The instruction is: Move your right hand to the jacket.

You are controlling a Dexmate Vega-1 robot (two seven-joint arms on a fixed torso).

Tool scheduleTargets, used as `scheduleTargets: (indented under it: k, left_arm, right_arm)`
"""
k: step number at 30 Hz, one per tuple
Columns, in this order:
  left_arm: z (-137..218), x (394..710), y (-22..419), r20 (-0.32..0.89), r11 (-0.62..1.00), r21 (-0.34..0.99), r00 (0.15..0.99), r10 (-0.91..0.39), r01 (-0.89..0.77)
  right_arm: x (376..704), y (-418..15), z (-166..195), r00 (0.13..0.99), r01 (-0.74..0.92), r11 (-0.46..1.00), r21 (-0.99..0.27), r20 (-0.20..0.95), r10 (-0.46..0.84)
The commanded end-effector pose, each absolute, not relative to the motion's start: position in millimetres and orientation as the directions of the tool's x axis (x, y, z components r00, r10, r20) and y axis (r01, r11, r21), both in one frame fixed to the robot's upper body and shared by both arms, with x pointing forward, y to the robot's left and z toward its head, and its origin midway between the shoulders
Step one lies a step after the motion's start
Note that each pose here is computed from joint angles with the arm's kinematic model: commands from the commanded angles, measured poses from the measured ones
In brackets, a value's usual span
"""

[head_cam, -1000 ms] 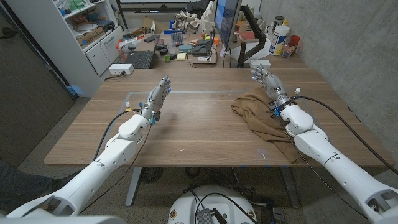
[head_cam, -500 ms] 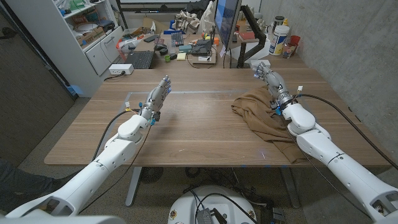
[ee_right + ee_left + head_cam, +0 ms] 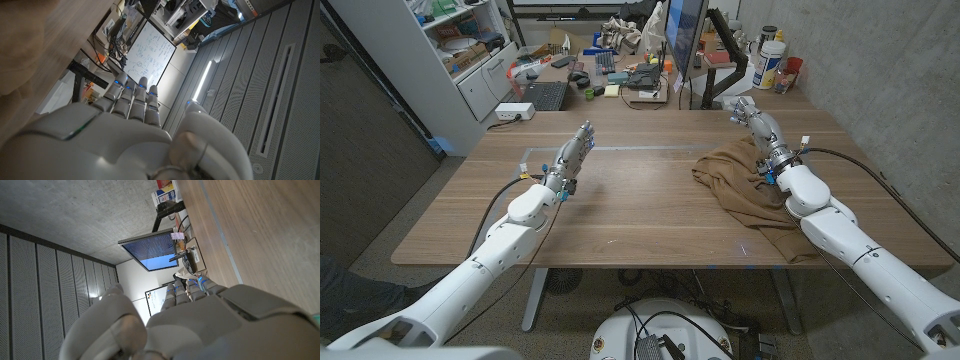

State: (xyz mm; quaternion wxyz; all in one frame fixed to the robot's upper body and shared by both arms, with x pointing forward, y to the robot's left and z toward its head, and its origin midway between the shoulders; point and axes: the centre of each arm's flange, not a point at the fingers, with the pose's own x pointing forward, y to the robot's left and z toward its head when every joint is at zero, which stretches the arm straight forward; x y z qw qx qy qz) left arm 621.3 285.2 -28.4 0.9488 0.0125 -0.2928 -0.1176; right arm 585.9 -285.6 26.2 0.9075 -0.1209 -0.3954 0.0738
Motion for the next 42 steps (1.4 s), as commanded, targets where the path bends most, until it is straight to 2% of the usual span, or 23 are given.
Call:
scheduleTargets:
  k: [1, 24, 42]
  left_arm:
    - [-26, 618, 288, 0.558, 0.973, 0.099, 0.797, -0.229, 0.21]
    - [-26, 617, 285, 0.553, 0.972, 0.114, 0.8, -0.234, 0.206]
    - [-23, 614, 284, 0.557, 0.972, 0.117, 0.797, -0.232, 0.202]
  right_arm:
    - [578, -290, 30, 0.662, 0.018, 0.949, -0.315, 0.715, 0.225]
    - [571, -296, 35, 0.625, 0.116, 0.937, -0.33, 0.757, 0.189]
    - [563, -301, 37, 0.603, 0.256, 0.866, -0.43, 0.771, 0.205]
